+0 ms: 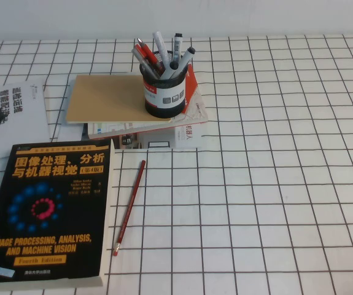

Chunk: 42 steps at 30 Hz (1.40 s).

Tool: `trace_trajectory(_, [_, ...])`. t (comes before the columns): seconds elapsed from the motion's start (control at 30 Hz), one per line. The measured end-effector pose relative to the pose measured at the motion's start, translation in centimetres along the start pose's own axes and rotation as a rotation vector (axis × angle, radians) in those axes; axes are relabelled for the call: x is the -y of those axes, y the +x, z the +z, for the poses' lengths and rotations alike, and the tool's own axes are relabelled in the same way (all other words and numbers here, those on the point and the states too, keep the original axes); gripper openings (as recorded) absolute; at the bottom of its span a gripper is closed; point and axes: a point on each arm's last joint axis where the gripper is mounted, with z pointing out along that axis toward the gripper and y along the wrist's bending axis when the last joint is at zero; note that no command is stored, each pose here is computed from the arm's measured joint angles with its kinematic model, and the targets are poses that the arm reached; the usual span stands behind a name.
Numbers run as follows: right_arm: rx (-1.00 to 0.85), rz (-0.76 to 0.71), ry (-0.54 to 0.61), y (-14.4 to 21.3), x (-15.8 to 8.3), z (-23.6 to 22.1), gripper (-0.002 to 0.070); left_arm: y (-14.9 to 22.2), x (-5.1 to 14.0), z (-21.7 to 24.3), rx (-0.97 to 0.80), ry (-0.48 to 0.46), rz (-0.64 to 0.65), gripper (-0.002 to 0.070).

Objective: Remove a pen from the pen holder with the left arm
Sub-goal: 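Take a marker out of the pen holder and lay it on the table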

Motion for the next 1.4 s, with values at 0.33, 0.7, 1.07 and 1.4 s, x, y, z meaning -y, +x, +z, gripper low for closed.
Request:
trace_trajectory(0.33, [0.000,0.000,0.000,0.0,0.0,0.0,-0.0017,0.0,0.0,0.0,0.000,0.001,0.000,-0.0002])
trace_trajectory(0.7, [0.000,0.000,0.000,0.0,0.0,0.0,-0.0017,0.0,0.0,0.0,0.000,0.001,0.002,-0.0002])
trace_trajectory(1.07, [0.000,0.000,0.000,0.0,0.0,0.0,-0.0017,-2.5,0.1,-0.3,0.268,0.080,-0.490,-0.0002])
trace_trajectory(1.4, [0.000,0.000,0.000,0.0,0.0,0.0,-0.0017,-4.4,-0.7,-1.1,0.508,0.091,-0.644,-0.0002])
